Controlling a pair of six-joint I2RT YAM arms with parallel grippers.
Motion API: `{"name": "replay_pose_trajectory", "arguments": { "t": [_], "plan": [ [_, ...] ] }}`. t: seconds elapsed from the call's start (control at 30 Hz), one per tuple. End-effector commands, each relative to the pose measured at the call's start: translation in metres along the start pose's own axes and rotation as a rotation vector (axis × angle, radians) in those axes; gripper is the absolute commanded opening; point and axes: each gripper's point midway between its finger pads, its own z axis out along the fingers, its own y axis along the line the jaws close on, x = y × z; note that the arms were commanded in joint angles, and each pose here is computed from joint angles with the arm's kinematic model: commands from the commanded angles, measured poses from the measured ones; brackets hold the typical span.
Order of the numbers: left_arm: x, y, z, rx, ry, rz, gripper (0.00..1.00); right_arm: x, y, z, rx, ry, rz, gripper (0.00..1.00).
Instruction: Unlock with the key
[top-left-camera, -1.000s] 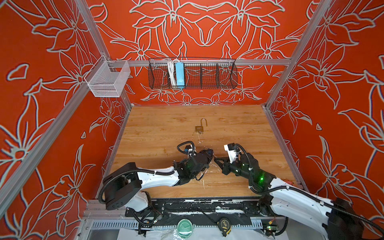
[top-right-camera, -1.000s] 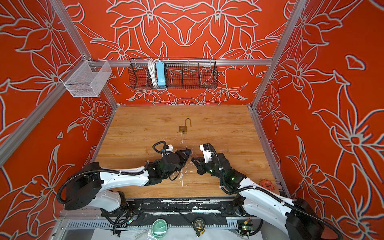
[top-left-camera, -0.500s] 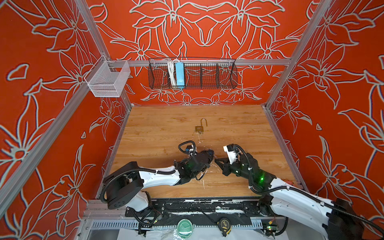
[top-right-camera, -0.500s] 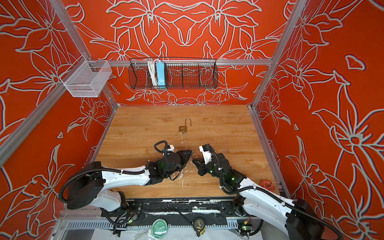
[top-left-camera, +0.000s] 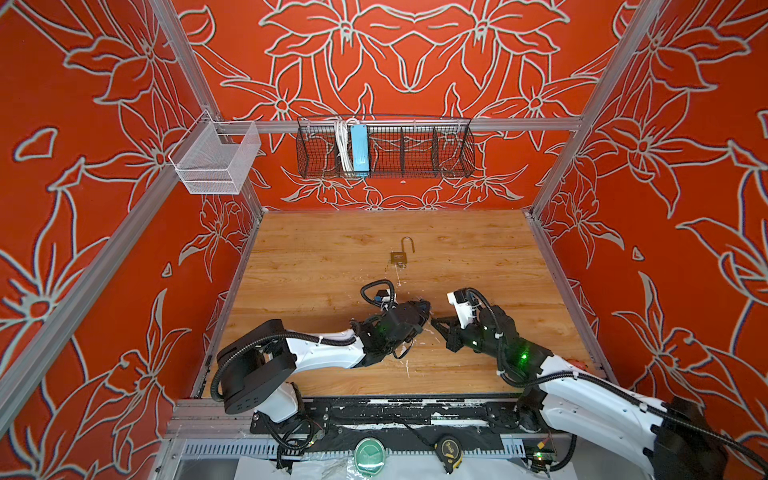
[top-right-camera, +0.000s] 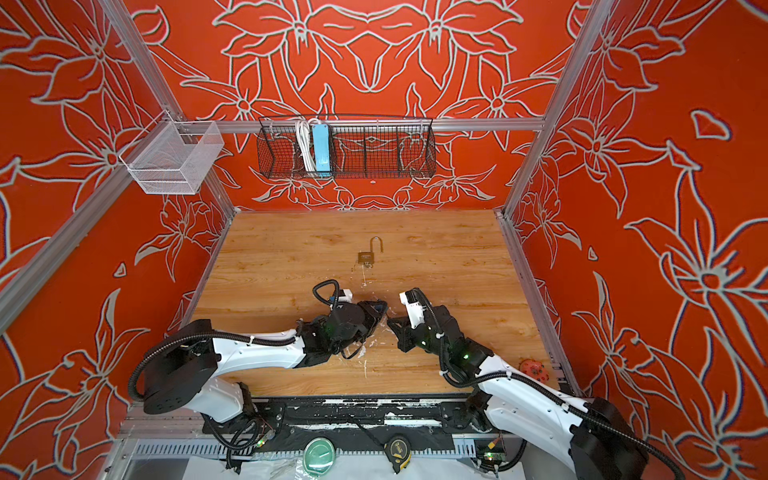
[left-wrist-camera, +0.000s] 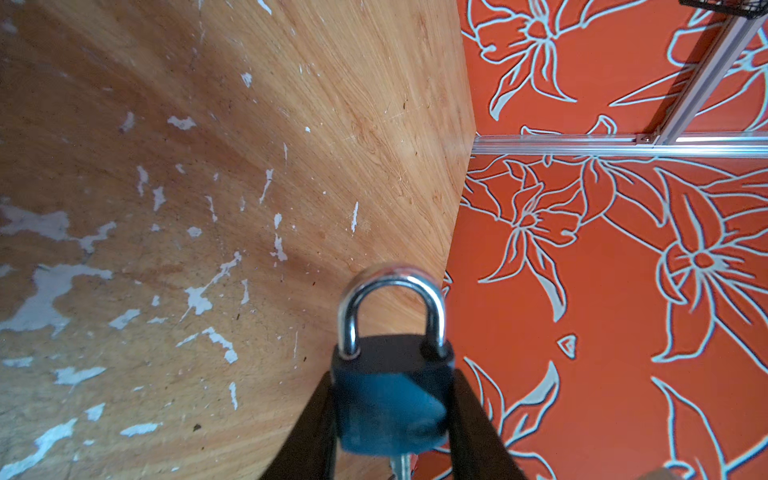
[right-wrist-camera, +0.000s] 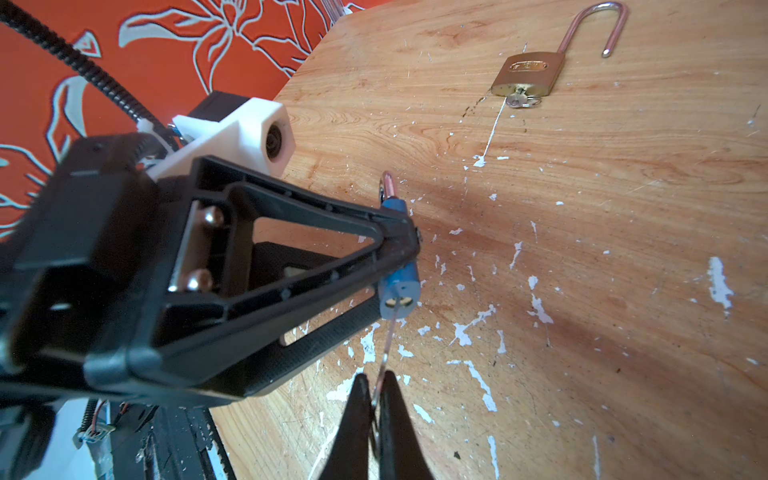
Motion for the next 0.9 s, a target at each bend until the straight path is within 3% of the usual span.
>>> {"name": "replay_pose_trajectory", "arguments": {
  "t": [0.0, 0.33, 0.87],
  "plan": [
    [0.072, -0.05, -0.019, 0.157, 0.323, 0.014, 0.0, -0.061, 0.035, -0.008, -0.121, -0.19, -0.038, 0.0],
    [0.074, -0.061, -0.024, 0.226, 0.335, 0.063, 0.0, -0.07, 0.034, -0.01, -0.145, -0.213, 0.007, 0.0],
    [0.075, -0.062, -0.036, 0.235, 0.344, 0.16, 0.0, -0.089, 0.025, -0.015, -0.136, -0.249, 0.012, 0.0]
  ]
}}
